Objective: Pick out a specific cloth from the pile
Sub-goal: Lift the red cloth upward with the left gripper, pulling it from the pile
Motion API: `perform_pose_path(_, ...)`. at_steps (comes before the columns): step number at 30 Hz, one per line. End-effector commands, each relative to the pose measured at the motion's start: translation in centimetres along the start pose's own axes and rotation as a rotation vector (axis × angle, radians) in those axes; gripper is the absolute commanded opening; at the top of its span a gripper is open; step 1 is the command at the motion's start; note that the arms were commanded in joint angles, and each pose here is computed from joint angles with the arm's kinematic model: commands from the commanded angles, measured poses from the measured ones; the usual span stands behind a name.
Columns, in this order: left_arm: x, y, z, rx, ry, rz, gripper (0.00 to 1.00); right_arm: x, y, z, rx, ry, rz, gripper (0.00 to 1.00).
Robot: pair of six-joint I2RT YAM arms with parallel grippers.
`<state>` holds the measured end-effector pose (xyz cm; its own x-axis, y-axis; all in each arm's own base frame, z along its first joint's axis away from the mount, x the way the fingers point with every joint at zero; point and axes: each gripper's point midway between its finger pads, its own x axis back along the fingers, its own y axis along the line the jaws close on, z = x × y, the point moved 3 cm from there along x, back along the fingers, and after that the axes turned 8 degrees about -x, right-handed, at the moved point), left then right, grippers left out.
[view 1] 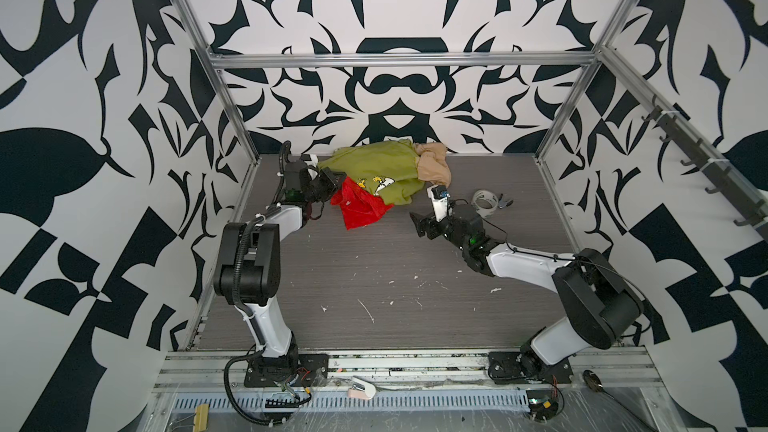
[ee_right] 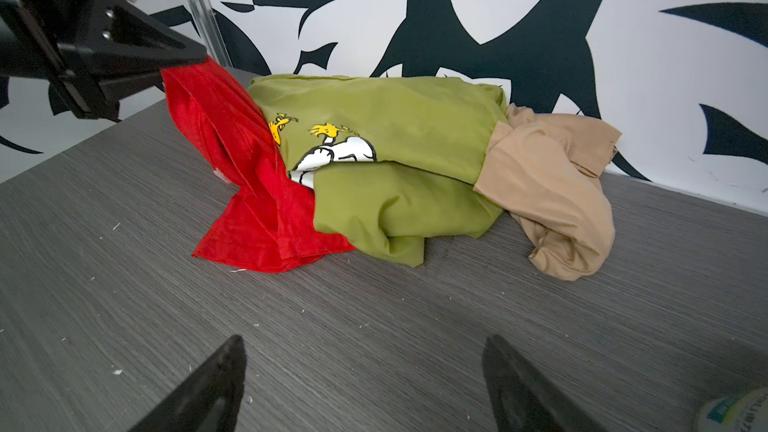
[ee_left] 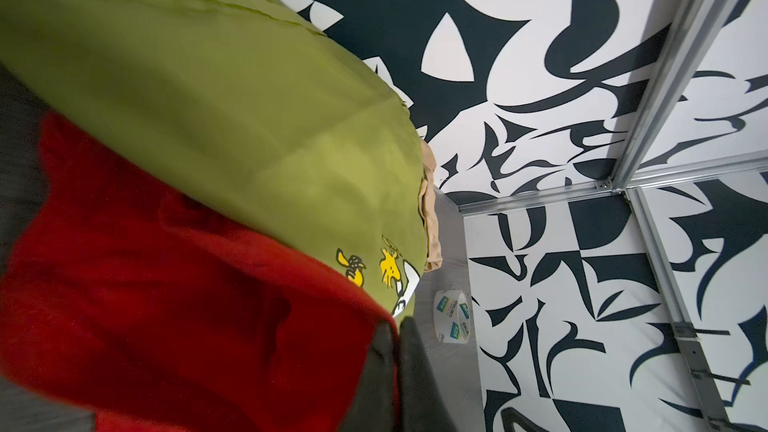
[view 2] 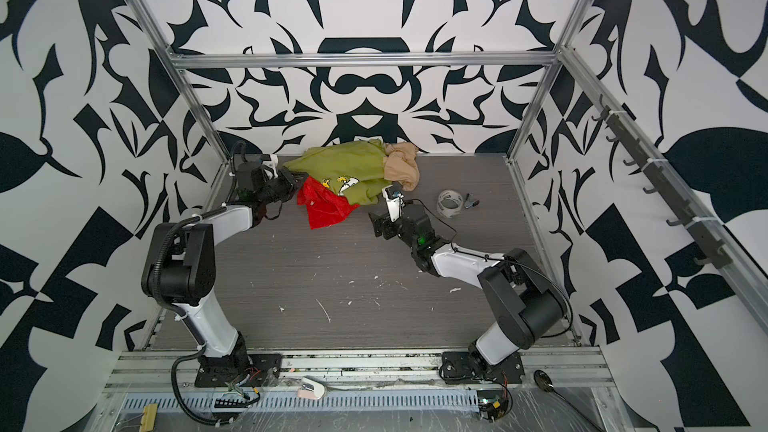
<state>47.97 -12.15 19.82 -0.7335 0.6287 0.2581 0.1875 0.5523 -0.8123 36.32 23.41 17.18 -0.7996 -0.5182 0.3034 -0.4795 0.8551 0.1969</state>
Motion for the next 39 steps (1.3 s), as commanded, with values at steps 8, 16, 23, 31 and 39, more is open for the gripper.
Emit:
perform_pose_path(8, 1.5, -7.1, -2.8, -0.124, -0.051, 0.163, 0.0, 0.4, 0.9, -2.5, 0.015, -0.072, -0.014, 0.91)
perform_pose_path(16, 1.9, -9.4, -3.6, -0.162, -0.062, 0.222, 0.0, 0.5, 1.1, -2.9, 0.025, -0.077, -0.016, 0.91)
perform_pose_path(23, 2.7, -10.9, -3.6, -0.185, -0.074, 0.272, 0.0, 0.6, 1.3, -3.3, 0.027, -0.084, -0.02, 0.91)
perform_pose_path(31, 3.9, -12.2, -3.5, -0.227, -0.088, 0.292, 0.0, 0.7, 1.6, -3.3, 0.028, -0.084, -0.028, 0.91)
perform_pose_path(39, 5.0, -13.4, -3.6, -0.253, -0.101, 0.313, 0.0, 0.7, 1.8, -3.0, 0.024, -0.08, -0.031, 0.91)
